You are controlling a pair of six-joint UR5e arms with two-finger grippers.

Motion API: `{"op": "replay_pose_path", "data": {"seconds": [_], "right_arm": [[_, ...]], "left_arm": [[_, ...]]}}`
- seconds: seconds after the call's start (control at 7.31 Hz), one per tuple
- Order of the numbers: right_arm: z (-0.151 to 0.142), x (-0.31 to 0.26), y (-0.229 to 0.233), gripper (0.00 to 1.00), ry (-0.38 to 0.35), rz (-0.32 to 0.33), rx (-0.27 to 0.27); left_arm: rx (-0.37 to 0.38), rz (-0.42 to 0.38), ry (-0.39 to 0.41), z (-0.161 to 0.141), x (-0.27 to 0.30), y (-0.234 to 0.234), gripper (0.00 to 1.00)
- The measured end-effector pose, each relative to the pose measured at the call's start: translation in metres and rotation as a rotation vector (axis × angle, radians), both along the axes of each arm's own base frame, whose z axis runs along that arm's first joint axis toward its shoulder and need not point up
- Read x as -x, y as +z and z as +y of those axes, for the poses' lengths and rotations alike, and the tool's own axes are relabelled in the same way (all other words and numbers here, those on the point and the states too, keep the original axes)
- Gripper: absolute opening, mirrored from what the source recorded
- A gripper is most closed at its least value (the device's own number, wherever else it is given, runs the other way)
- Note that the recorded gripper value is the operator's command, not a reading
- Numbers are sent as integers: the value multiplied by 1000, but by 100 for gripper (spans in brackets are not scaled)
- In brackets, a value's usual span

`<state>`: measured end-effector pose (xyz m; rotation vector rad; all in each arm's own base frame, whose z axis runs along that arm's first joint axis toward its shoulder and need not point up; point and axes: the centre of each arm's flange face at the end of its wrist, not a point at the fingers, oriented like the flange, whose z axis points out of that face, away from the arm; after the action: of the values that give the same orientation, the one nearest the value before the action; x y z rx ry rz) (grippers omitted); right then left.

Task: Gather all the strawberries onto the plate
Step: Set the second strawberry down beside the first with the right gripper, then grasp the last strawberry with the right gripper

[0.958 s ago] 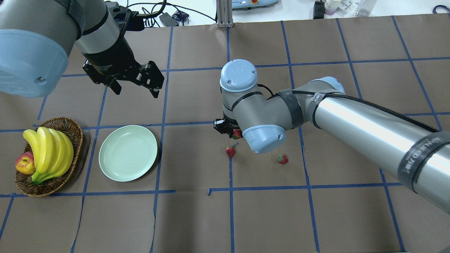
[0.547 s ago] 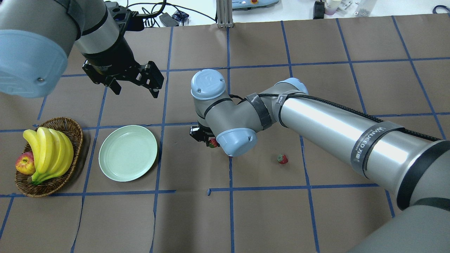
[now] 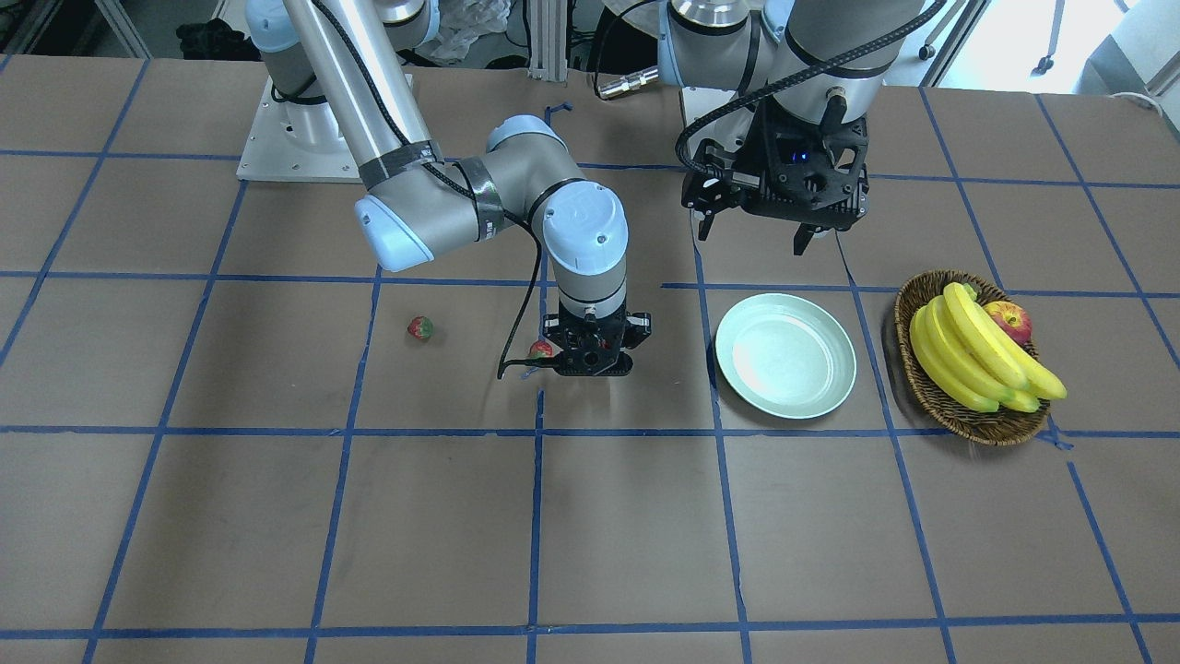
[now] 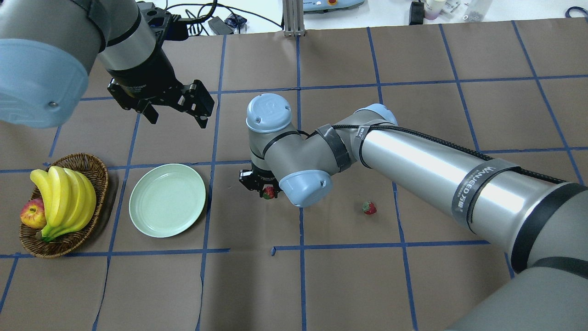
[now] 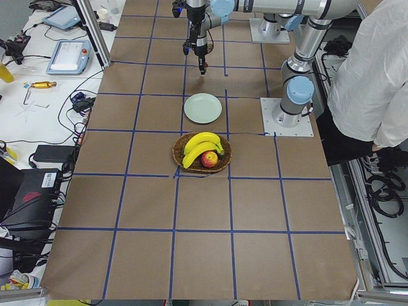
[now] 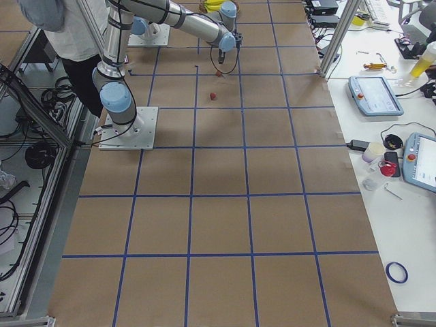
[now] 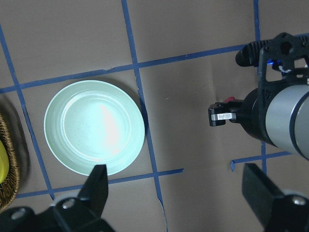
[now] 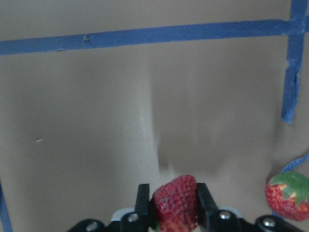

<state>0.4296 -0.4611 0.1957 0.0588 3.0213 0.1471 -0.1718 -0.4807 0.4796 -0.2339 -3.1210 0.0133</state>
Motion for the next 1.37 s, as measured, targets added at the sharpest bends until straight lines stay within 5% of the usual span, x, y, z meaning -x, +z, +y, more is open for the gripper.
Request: {"op": "replay_pose_path", "data": {"seconds": [0.55, 0.82, 1.09, 1.23, 1.37], "right_arm": [[-3, 38, 15, 100, 12, 42, 27], [-13, 120, 25, 100, 19, 68, 27], [8, 192, 11, 100, 68, 94, -11], [23, 210, 1, 98, 83, 109, -34], [35, 219, -8, 84, 86, 114, -48]], "left_arm": [[0, 0, -1, 0, 0, 0, 100], [-1, 0, -1, -1, 0, -1, 100], [-5, 0, 1, -1, 0, -2, 100], [-6, 0, 1, -1, 0, -3, 100], [-6, 0, 1, -1, 0, -3, 100]]}}
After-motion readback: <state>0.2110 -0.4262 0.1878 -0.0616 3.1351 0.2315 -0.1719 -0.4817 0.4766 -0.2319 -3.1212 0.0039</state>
